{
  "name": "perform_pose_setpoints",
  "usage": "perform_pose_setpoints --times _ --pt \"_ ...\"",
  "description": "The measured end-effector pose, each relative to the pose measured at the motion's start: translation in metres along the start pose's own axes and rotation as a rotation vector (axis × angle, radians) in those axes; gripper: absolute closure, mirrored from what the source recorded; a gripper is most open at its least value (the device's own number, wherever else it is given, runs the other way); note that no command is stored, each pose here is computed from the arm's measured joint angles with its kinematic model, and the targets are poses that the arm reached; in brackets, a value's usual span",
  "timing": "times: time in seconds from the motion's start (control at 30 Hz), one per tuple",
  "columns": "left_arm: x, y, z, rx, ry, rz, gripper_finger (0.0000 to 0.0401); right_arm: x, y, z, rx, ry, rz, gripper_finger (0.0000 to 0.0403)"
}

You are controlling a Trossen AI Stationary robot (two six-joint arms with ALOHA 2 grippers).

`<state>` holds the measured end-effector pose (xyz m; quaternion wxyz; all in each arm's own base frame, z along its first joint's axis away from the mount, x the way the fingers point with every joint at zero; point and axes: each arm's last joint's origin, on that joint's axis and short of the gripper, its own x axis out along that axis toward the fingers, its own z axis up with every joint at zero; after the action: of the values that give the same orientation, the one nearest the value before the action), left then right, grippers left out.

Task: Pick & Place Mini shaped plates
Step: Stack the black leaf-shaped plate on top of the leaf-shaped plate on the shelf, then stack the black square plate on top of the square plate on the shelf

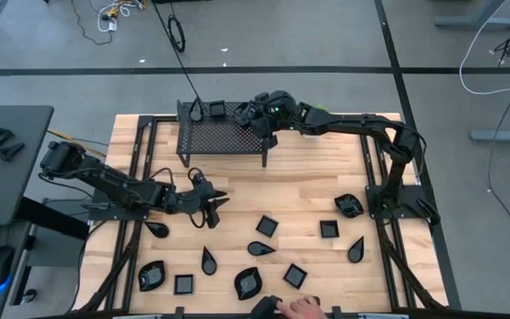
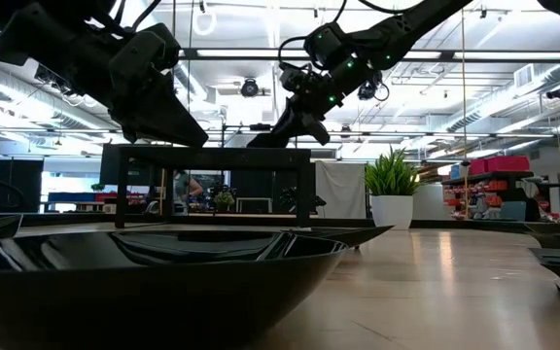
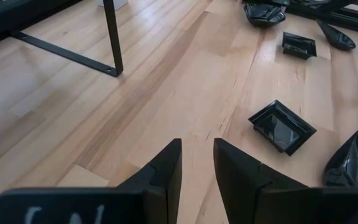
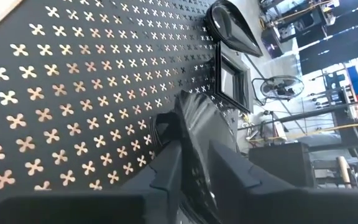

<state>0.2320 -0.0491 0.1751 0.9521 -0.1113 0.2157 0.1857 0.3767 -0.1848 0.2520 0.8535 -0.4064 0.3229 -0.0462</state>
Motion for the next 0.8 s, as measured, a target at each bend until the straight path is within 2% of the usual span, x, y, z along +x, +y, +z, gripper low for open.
perform_pose_setpoints --times 0.2,0.33,0.47,0.63,0.73,0.8 --pt "0.0 0.0 0.0 -0.001 -0.001 -0.001 0.0305 -0.01 -0.004 0.003 0.001 0.026 -0.018 0.0274" --pt "0.0 0.0 0.0 -0.001 -0.001 -0.001 0.0305 -0.029 -0.008 0.01 0.045 0.012 0.007 0.0267" --pt "0.0 0.0 0.0 0.0 -0.002 -0.001 0.0305 -0.041 -0.012 0.016 0.235 -0.055 0.044 0.0272" --pt "0.0 0.0 0.0 -0.001 -0.002 0.0 0.0305 -0.042 -0.011 0.018 0.622 -0.08 0.083 0.0287" --pt "0.0 0.0 0.0 -0.001 -0.002 0.0 0.0305 -0.043 -0.004 0.032 0.804 -0.176 0.223 0.0297" --pt "0.0 0.0 0.0 -0.001 -0.002 0.0 0.0305 -0.045 0.006 0.052 0.838 -0.273 0.348 0.0304"
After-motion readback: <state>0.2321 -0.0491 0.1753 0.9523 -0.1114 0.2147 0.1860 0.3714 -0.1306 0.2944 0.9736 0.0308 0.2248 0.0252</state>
